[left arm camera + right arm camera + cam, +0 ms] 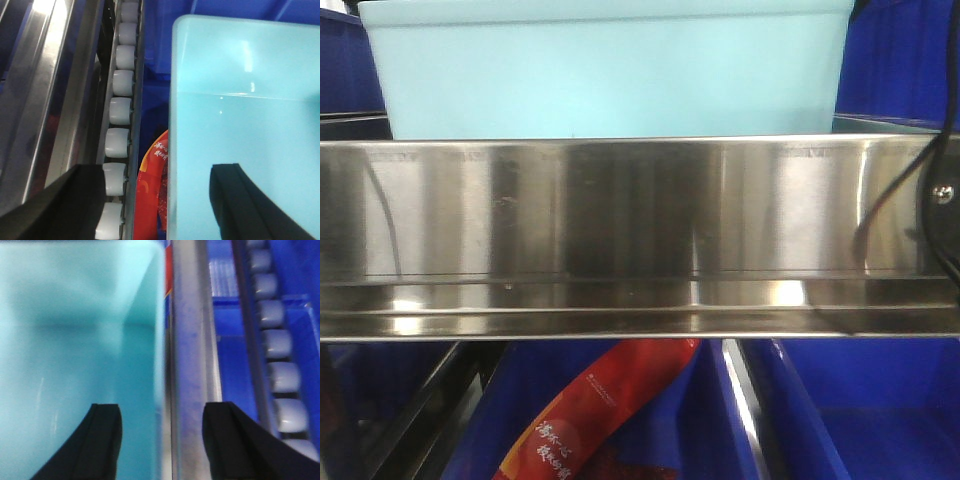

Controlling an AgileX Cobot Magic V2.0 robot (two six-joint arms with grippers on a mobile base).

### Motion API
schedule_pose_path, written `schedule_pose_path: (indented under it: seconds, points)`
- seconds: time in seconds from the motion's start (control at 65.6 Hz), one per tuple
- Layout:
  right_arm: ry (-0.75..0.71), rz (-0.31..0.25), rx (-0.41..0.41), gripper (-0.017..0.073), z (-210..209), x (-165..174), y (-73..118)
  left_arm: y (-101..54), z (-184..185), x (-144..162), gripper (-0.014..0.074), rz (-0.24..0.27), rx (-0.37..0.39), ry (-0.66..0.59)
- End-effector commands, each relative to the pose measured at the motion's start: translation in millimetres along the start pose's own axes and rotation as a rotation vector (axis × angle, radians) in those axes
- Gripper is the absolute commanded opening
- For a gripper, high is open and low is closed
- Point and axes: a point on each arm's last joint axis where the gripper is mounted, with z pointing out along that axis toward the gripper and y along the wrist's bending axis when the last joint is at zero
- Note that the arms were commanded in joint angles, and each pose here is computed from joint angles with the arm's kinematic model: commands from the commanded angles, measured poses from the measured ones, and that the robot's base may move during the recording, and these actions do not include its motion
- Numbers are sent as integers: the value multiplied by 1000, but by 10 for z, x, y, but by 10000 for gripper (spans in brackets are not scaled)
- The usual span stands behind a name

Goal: Fetch blue bin and place on conveyor start
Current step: 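Close both grippers on opposite walls of the light-blue bin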

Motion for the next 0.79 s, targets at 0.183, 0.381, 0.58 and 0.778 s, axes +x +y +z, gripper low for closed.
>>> schedule_pose_path:
  seconds: [0.183,0.381,0.58,0.778]
  points:
    - [3,-13,6,268,149,-19,0,-60,173,19,358,5,-3,27]
    - [8,-15,7,268,208,-16,8,-69,204,18,358,5,-1,25]
    - [-4,-15,1,268,227,-26,16,-79,243,17,358,7,2,22]
    - [0,-15,3,268,227,-23,15,-91,296,24,358,8,4,27]
